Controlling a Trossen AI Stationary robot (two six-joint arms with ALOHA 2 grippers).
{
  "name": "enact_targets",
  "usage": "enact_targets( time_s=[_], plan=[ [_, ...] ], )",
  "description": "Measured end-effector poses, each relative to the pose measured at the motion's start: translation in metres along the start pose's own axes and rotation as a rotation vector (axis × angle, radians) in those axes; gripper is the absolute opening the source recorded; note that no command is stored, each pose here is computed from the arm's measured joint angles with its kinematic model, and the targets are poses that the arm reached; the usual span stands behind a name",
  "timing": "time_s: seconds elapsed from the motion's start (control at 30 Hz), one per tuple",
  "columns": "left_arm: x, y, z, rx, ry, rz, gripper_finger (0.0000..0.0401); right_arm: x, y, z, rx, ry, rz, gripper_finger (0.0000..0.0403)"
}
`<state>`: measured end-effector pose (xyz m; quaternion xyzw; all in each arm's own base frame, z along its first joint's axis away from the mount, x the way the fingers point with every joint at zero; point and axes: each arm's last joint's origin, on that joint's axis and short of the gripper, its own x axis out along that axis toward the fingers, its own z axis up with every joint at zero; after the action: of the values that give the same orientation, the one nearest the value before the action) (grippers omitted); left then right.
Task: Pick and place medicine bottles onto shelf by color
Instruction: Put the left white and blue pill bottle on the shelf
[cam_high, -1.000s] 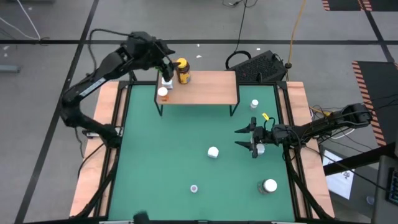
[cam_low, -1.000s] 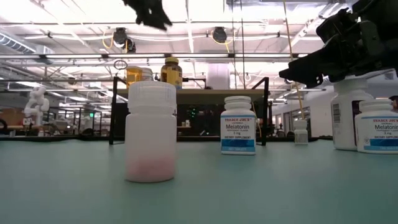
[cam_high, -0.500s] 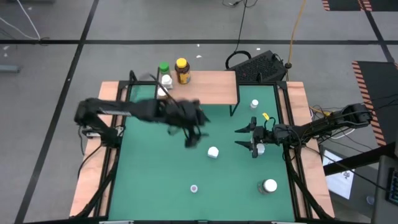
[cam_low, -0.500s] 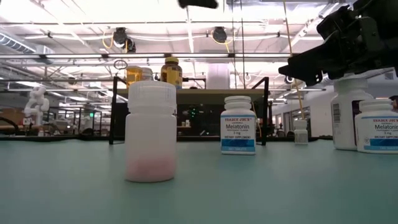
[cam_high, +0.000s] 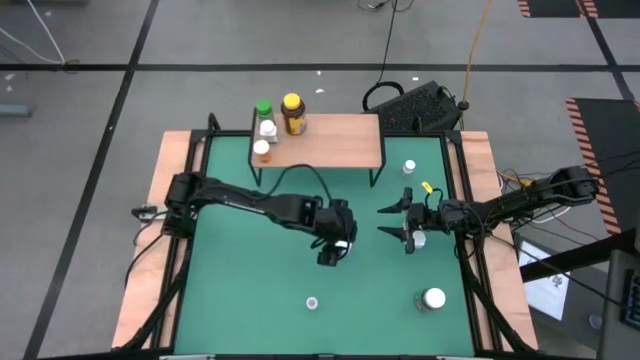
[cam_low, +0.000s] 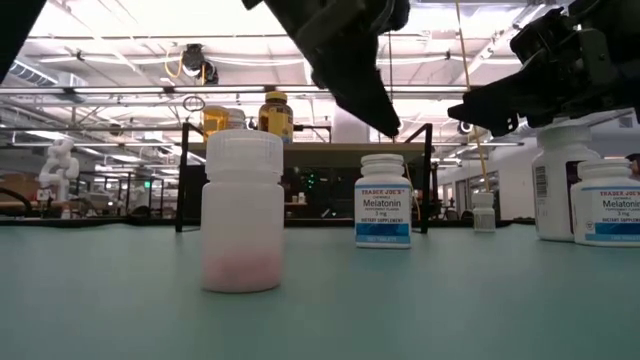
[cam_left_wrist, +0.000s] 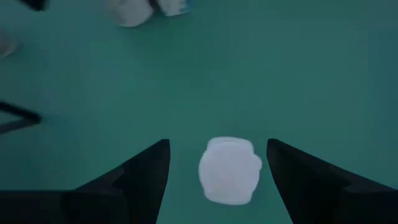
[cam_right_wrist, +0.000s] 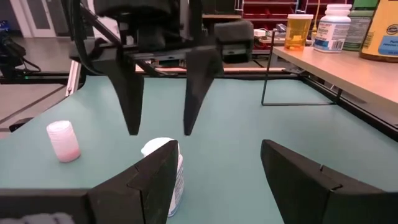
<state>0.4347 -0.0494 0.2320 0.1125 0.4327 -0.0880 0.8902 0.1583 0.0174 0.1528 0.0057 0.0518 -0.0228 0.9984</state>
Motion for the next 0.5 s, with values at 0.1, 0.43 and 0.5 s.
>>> enact_targets(
  time_s=[0.1, 0.43, 0.5],
  plan=[
    [0.004, -0.001, 0.000, 0.038, -0.010, -0.016, 0.0271, 0.000, 0.000, 0.000, 0.000, 0.000, 0.000, 0.0226],
    [0.026, -0.002, -0.012, 0.016, 0.070, -0.028, 0.0271, 0.000, 0.000, -0.001, 0.009, 0.009, 0.000, 0.0226],
    [0.027, -0.002, -0.012, 0.010, 0.073, -0.026, 0.0271, 0.000, 0.000, -0.001, 0.010, 0.008, 0.000, 0.0226]
  ],
)
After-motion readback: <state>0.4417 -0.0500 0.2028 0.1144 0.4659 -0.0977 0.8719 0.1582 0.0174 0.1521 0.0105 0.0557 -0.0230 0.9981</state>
